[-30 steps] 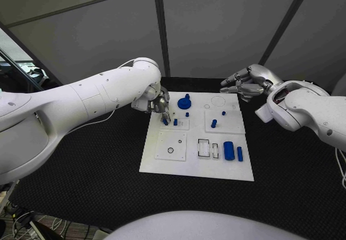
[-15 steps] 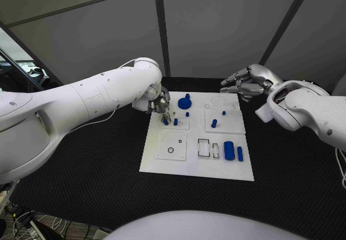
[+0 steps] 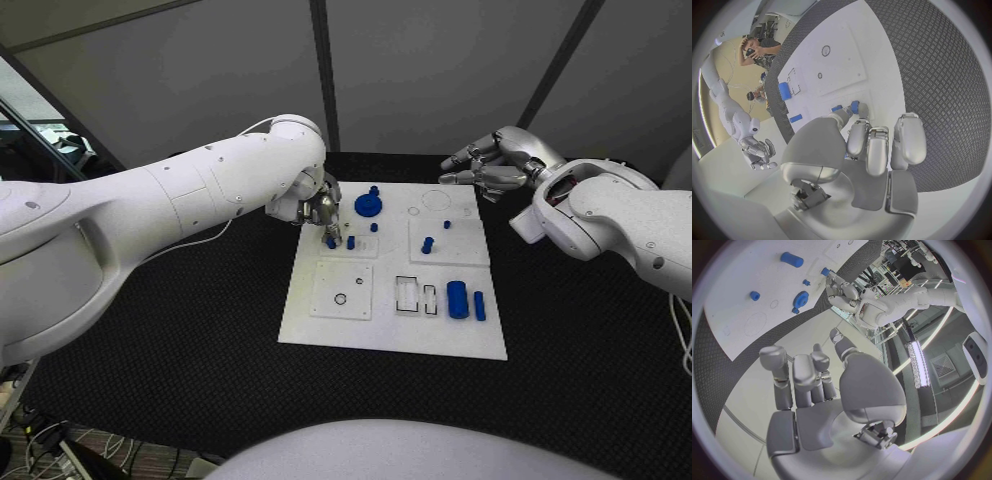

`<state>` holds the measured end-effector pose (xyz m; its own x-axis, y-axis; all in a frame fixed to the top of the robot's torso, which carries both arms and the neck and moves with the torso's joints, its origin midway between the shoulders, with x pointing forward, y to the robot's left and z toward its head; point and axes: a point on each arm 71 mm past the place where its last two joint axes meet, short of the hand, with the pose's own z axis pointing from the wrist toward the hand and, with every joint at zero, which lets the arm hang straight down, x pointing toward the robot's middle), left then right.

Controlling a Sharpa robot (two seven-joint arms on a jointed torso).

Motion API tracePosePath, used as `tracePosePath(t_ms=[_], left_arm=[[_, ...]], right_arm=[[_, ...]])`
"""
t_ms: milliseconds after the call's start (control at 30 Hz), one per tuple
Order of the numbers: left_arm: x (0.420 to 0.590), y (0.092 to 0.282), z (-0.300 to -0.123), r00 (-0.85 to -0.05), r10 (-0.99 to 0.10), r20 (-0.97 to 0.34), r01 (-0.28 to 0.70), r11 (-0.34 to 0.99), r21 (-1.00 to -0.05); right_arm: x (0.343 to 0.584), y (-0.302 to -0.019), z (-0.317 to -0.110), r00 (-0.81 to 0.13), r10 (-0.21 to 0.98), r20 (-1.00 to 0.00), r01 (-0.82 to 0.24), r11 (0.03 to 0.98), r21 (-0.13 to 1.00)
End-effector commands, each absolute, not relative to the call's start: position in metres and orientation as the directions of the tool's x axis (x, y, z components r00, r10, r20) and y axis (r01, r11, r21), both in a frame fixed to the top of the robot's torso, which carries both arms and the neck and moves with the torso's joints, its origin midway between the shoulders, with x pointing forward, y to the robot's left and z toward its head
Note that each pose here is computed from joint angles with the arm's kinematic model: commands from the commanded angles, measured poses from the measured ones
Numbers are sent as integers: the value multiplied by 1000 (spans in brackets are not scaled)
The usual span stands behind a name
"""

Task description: Assemble the parts on the task board

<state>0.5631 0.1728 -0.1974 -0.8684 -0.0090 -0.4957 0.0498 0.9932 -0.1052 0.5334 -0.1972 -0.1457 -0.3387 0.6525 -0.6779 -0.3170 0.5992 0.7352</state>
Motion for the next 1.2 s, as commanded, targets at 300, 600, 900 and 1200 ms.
tracePosePath(t_ms=[300, 600, 900, 1200], left_arm=[[566, 174, -202, -846, 16, -533, 62, 996, -68], [567, 173, -202, -835, 21, -549, 64, 996, -59], [568, 174, -203, -831, 12, -557, 55, 997, -62], [567, 176, -204, -837, 14, -547, 56, 997, -60]], right_arm=[[533, -195, -144, -343, 650, -678, -330, 592, 735], [533, -195, -144, -343, 650, -678, -331, 592, 735], [532, -196, -144, -346, 648, -678, -330, 592, 735], [532, -196, -144, -347, 648, -678, -329, 593, 735]])
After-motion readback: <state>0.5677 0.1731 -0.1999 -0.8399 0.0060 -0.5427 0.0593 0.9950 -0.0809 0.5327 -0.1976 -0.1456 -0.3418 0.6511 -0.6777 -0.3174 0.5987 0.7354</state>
